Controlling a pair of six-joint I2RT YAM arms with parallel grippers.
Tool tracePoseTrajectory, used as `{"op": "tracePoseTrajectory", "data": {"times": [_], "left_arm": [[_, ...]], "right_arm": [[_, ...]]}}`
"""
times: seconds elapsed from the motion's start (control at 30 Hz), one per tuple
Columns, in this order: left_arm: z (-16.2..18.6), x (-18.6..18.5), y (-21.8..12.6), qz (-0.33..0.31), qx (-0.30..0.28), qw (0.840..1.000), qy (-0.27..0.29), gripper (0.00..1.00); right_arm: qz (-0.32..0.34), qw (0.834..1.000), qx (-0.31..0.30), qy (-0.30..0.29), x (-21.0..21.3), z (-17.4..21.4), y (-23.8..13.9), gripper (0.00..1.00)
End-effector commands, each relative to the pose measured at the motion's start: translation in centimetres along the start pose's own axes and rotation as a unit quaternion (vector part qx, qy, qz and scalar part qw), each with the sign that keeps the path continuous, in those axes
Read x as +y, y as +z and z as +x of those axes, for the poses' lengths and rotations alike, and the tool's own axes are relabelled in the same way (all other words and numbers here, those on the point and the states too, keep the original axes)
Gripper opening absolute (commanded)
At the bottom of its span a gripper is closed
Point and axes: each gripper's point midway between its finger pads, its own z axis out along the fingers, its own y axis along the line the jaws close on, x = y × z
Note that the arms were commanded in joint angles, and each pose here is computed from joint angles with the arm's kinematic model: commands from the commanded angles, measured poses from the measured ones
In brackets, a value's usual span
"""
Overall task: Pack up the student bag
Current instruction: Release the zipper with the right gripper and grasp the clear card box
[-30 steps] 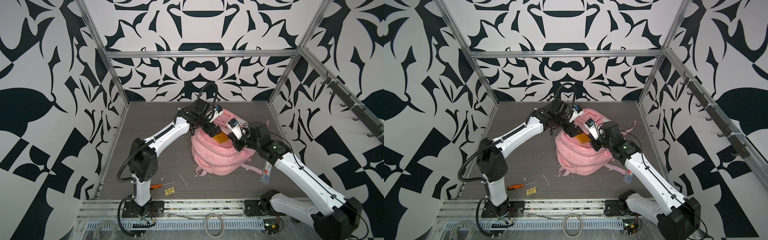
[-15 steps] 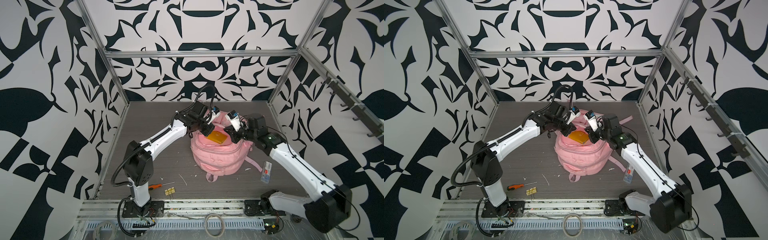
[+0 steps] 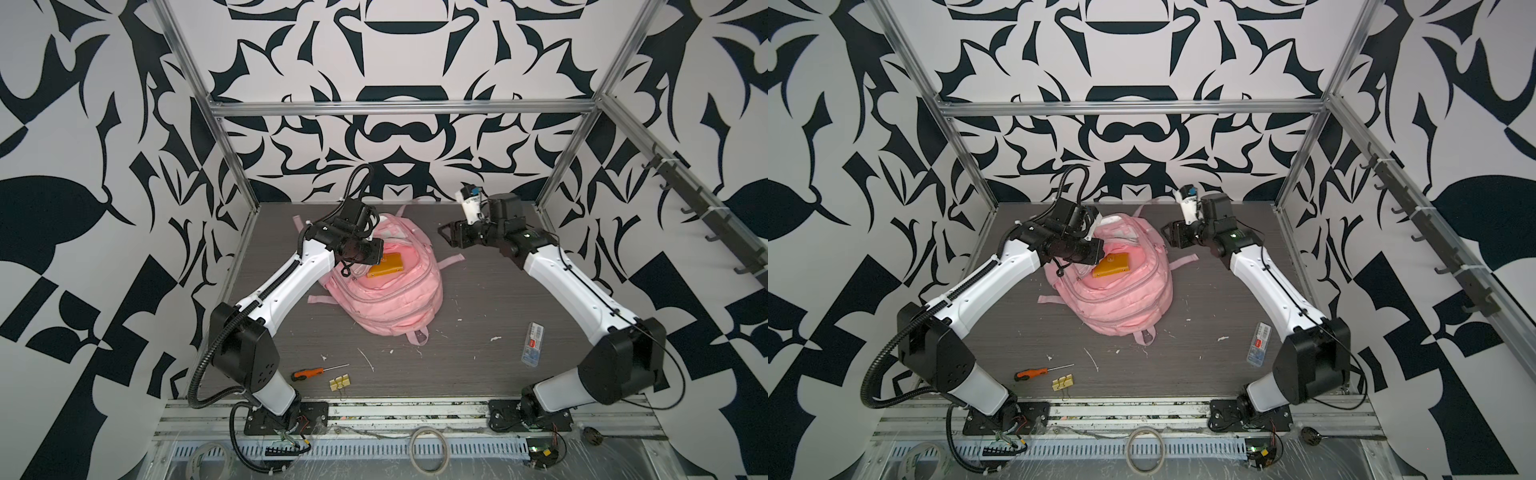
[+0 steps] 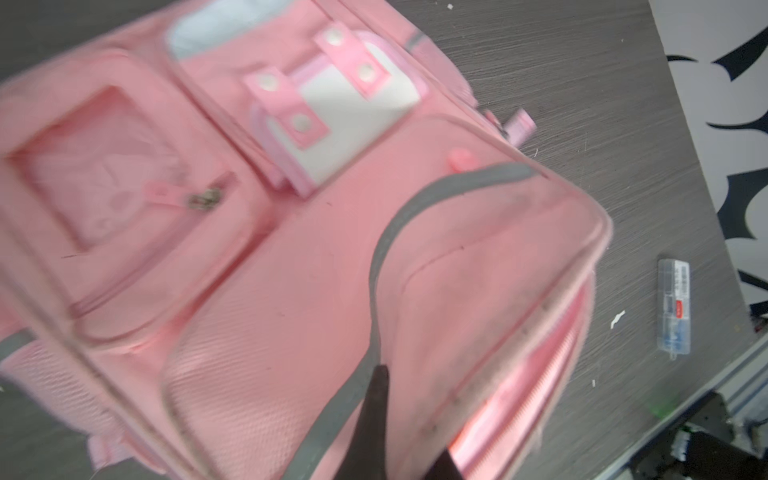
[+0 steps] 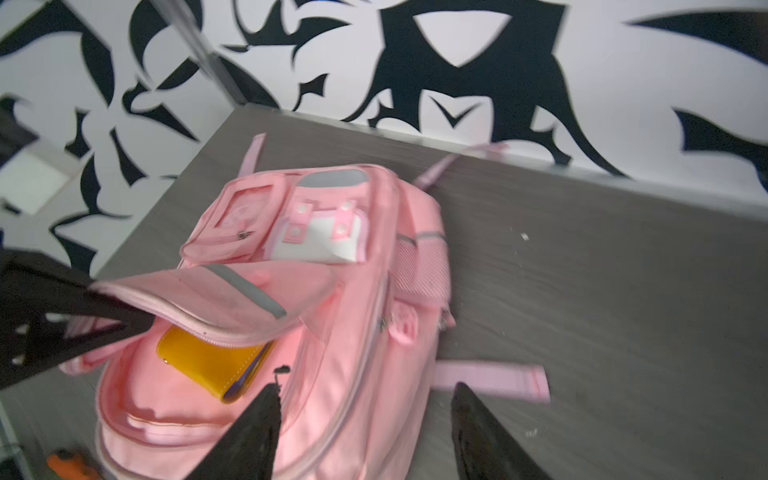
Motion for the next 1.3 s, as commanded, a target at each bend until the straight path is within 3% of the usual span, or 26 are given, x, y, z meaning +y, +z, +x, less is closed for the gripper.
{"op": "tracePoseTrajectory", "data": {"times": [0.0,0.1,0.23,0.27,0.3,0.47,0.67,0.87,1.07,1.27], "left_arm": [[-1.4,-2.3,-0.5,0.057,-0.028,0.998,-0.028,0.00],[-2.1,-3.7,-0.1,0.087,-0.035,0.995,-0.022,0.00],[-2.1,-5.6,0.7,0.119,-0.041,0.992,-0.004,0.00],[-2.0,-5.7,0.9,0.124,-0.044,0.991,-0.003,0.00],[-1.8,-5.8,1.1,0.131,-0.047,0.990,-0.003,0.00],[-0.8,-6.1,1.4,0.155,-0.055,0.986,-0.007,0.00],[-0.7,-7.0,0.6,0.185,-0.059,0.981,-0.008,0.00],[-1.1,-7.6,0.3,0.203,-0.058,0.977,-0.013,0.00],[-2.1,-7.7,0.7,0.221,-0.062,0.973,-0.024,0.00],[-2.7,-7.4,0.9,0.225,-0.067,0.971,-0.032,0.00]], "right_arm": [[0.077,0.991,0.027,0.110,-2.8,3.7,-5.7,0.72],[0.186,0.953,0.082,0.223,-7.6,9.8,-10.8,0.76],[0.266,0.890,0.135,0.346,-10.8,16.5,-16.5,0.82],[0.275,0.878,0.140,0.365,-11.2,17.4,-17.2,0.95],[0.286,0.866,0.145,0.384,-11.7,18.3,-17.8,0.99],[0.311,0.810,0.149,0.475,-14.1,22.1,-17.2,1.00],[0.333,0.772,0.183,0.509,-16.7,26.3,-14.5,1.00],[0.347,0.747,0.219,0.523,-17.6,29.9,-13.1,1.00],[0.353,0.728,0.228,0.542,-18.6,31.0,-11.9,0.99],[0.355,0.720,0.234,0.548,-19.2,32.2,-11.0,0.93]]}}
